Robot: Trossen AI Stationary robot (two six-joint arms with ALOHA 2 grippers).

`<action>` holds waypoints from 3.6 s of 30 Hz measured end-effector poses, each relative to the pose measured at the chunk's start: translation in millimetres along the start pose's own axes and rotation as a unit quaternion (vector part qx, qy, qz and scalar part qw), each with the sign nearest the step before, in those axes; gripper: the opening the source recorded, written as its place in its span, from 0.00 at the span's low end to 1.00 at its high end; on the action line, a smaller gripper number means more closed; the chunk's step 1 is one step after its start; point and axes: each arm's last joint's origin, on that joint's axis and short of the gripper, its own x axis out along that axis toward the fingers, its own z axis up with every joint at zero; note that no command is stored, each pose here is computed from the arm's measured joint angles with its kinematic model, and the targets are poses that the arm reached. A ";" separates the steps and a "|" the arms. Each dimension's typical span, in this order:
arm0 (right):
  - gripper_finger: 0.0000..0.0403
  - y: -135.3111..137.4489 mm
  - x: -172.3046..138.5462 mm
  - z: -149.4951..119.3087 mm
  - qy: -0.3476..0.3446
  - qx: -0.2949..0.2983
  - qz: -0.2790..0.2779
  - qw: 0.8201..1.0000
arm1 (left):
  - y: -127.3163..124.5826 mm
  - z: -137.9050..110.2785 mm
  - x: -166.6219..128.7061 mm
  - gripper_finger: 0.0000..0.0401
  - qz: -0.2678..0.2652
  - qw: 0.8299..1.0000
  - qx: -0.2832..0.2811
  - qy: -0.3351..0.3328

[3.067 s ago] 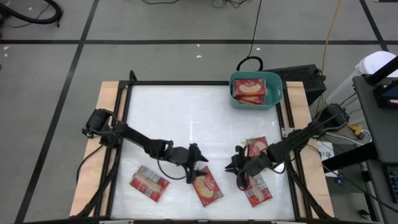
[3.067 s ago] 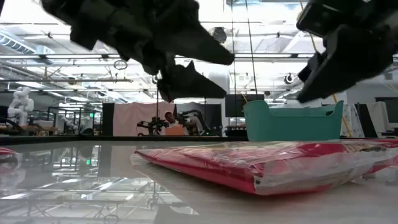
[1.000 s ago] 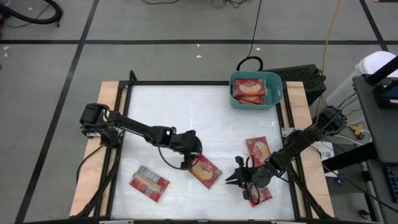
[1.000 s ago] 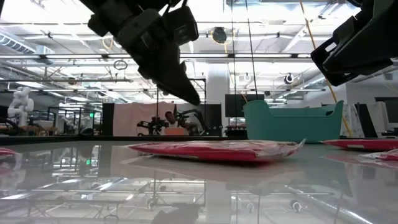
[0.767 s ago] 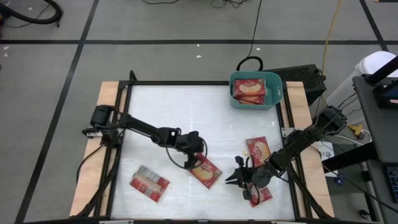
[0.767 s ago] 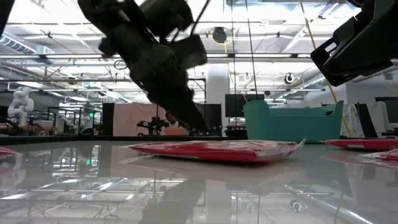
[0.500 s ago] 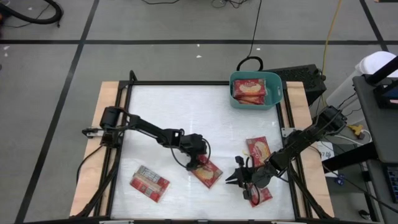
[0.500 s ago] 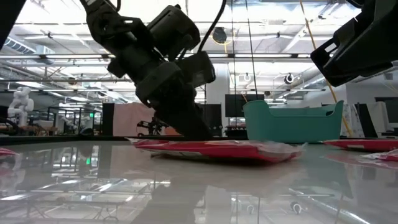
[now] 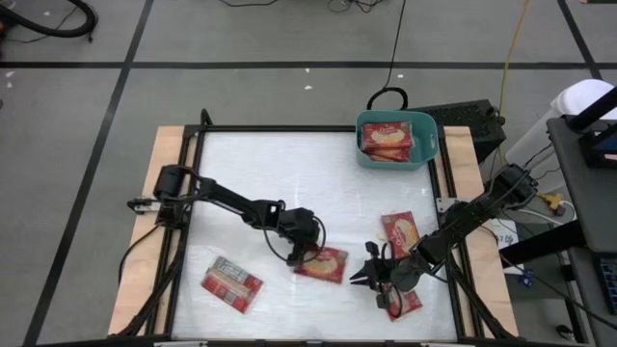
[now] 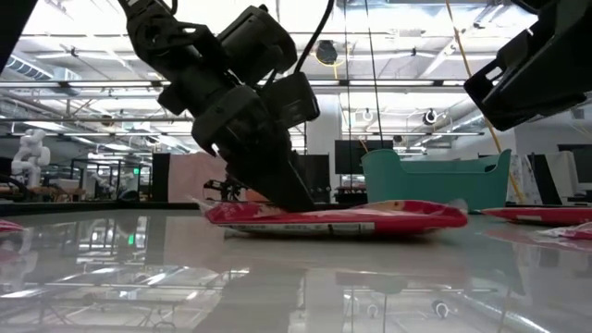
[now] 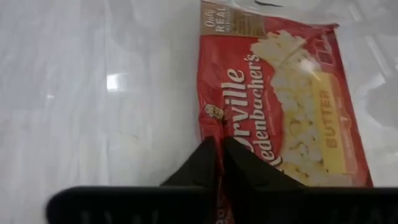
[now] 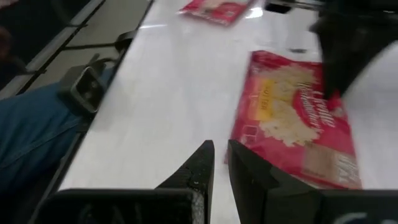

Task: Sort popcorn bags into baskets
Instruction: Put the red popcorn bag into the green bin

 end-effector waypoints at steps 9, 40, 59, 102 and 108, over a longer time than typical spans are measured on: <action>0.10 -19.4 6.1 7.2 -0.018 0.077 -0.061 0.995 | -25.2 26.7 -39.3 0.02 0.069 0.994 0.065 -0.052; 0.53 -96.9 -28.4 59.7 -0.029 0.107 -0.092 0.990 | -82.4 39.9 -57.7 0.01 0.313 0.931 0.140 -0.125; 0.11 -111.8 -22.1 49.0 0.043 0.098 -0.085 0.991 | -73.8 38.7 -37.2 0.06 0.317 0.928 0.122 -0.149; 0.03 -147.8 -240.9 140.6 0.052 0.034 -0.326 0.943 | -21.6 40.1 -44.2 0.33 0.307 0.938 -0.046 -0.157; 0.03 -181.7 -248.5 164.9 0.088 0.037 -0.368 0.925 | -23.5 44.7 -44.7 0.33 0.279 0.942 -0.050 -0.180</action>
